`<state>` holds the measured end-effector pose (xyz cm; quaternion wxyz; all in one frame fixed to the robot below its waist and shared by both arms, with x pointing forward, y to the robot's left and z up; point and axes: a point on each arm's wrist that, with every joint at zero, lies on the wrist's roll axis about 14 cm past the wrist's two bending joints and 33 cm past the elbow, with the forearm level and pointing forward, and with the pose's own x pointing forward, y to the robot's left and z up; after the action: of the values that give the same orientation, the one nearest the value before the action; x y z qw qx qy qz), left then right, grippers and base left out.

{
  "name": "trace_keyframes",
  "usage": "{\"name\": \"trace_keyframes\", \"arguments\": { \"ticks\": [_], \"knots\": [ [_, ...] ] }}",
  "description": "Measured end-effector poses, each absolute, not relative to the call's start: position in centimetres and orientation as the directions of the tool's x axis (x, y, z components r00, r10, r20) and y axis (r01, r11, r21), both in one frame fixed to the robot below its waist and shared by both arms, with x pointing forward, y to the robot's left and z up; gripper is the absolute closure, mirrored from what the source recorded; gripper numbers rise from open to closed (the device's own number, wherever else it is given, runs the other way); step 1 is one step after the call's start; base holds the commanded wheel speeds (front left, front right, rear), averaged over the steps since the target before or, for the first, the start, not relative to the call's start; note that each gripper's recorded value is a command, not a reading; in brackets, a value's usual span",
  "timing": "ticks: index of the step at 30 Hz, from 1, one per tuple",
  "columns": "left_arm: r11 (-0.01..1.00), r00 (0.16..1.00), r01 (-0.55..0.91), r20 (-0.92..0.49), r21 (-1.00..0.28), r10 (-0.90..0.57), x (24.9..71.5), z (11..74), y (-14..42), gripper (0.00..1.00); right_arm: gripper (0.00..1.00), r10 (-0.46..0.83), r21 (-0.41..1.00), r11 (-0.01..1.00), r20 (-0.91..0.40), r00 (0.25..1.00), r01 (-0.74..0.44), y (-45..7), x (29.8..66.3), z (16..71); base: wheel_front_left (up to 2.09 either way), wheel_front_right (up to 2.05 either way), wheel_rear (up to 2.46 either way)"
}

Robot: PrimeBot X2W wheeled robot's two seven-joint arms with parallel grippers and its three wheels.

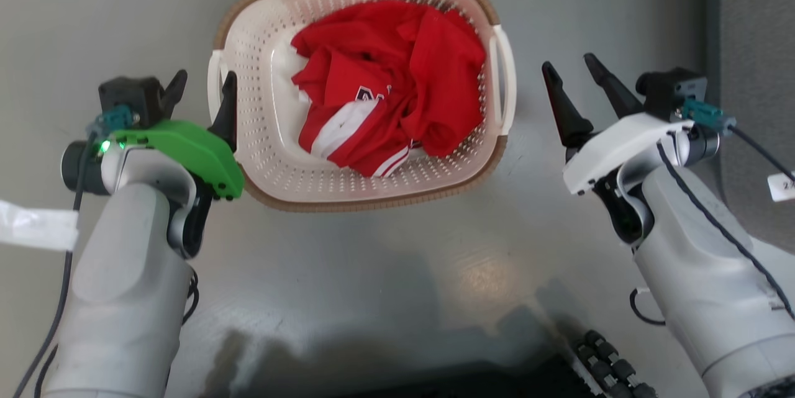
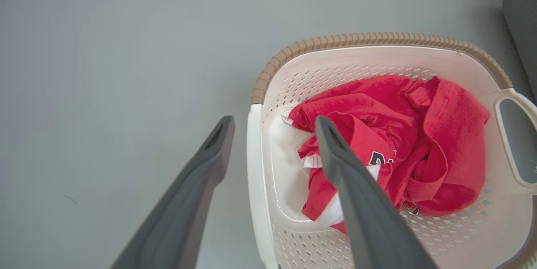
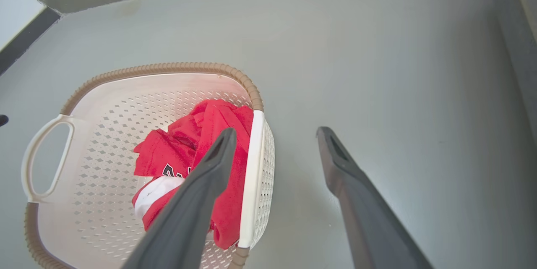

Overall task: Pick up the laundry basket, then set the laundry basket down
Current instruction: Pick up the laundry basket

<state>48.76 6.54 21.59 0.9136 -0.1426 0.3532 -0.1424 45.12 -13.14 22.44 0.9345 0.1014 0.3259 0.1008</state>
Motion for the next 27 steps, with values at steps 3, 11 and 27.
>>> {"name": "trace_keyframes", "arguments": {
  "ticks": [3,11,27],
  "knots": [
    [0.921,0.685,0.148,-0.634,-0.359,-0.358,48.7,20.2,6.6,0.00,0.00,0.266,0.252,0.958,-0.611,0.745,-0.135,-12.9,45.2,21.1,0.00,0.00,0.00],
    [0.930,0.602,0.105,-0.722,-0.352,-0.341,47.4,16.3,7.3,0.00,0.00,0.317,0.262,0.947,-0.664,0.677,-0.186,-11.2,45.1,17.9,0.00,0.00,0.00],
    [0.922,0.517,0.100,-0.772,-0.374,-0.370,47.0,12.3,6.2,0.00,0.00,0.336,0.289,0.941,-0.715,0.613,-0.177,-10.0,45.4,13.8,0.00,0.00,0.00]
  ]
}}
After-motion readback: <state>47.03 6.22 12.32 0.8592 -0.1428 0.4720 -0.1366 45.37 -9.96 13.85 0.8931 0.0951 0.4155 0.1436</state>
